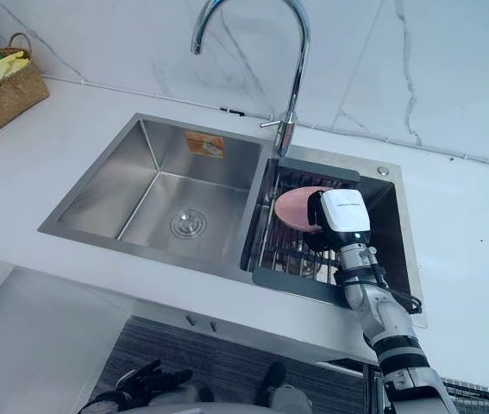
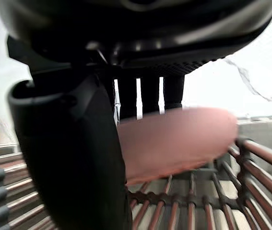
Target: Walk over to the sink, pick up the cup, carry it to the dishwasher, place the cup inside the dishwasher, then close the dishwasher door
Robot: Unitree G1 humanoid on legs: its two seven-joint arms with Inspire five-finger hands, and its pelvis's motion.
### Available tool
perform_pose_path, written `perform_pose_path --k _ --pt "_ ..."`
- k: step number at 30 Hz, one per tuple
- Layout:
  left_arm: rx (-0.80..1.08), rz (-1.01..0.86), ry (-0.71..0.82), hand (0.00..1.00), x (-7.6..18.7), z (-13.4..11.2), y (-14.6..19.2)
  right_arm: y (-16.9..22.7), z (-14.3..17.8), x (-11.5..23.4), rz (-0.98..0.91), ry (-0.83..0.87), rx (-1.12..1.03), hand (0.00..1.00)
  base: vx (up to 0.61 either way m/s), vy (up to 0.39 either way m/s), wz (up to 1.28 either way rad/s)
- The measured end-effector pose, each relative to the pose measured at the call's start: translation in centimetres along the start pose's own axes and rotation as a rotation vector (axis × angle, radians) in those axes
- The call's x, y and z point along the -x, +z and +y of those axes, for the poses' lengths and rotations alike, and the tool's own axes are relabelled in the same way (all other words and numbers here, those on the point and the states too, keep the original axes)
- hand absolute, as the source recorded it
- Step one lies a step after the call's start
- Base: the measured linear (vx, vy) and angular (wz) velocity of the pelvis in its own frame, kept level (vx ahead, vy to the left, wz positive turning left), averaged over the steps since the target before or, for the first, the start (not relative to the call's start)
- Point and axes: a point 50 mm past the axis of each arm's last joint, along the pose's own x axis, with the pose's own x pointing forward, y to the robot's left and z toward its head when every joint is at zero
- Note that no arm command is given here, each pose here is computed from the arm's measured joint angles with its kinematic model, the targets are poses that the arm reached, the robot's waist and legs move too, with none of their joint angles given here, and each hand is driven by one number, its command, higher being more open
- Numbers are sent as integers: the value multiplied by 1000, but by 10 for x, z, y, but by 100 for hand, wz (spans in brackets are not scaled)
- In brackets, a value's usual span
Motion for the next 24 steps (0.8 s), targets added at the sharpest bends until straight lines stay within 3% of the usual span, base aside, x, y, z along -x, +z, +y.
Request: perform_pose_path --k 24 --pt "9 -15 -4 100 1 -2 -3 5 -4 -2 -59 -133 -35 100 -3 -1 3"
